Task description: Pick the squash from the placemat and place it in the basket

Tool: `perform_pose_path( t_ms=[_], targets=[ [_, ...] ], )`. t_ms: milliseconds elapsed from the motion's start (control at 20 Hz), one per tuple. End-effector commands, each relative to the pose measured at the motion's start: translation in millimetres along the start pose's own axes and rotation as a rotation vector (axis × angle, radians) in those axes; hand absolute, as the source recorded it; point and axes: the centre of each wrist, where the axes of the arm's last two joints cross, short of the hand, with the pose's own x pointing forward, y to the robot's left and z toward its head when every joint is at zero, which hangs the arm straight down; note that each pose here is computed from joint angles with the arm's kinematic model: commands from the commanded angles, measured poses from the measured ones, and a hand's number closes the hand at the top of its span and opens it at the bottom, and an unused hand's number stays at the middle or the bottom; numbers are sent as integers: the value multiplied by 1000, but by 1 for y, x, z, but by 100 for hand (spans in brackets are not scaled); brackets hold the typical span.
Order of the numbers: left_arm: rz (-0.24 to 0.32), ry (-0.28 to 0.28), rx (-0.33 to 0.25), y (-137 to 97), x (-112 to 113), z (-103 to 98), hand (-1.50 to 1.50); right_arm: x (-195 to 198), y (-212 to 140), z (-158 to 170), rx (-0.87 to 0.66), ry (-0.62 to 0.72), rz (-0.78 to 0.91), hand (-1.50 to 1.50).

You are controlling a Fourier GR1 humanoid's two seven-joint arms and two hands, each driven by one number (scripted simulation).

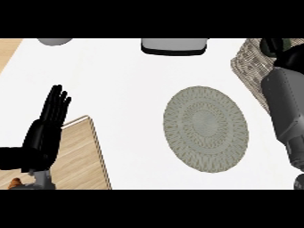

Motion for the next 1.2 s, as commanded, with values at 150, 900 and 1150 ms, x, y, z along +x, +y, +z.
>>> perform_pose_path(
  t_ms=[150,900,1150],
  targets=[
    [-9,-6,10,-16,2,2,0,-46,22,-11,-21,144,-1,150],
    [-7,0,22,-10,6,-10,0,-31,1,-21,-150,-3,-149,-150],
    [-17,0,31,-9,-5,-1,0,-52,1,-20,-279,-11,-153,-150]
  ],
)
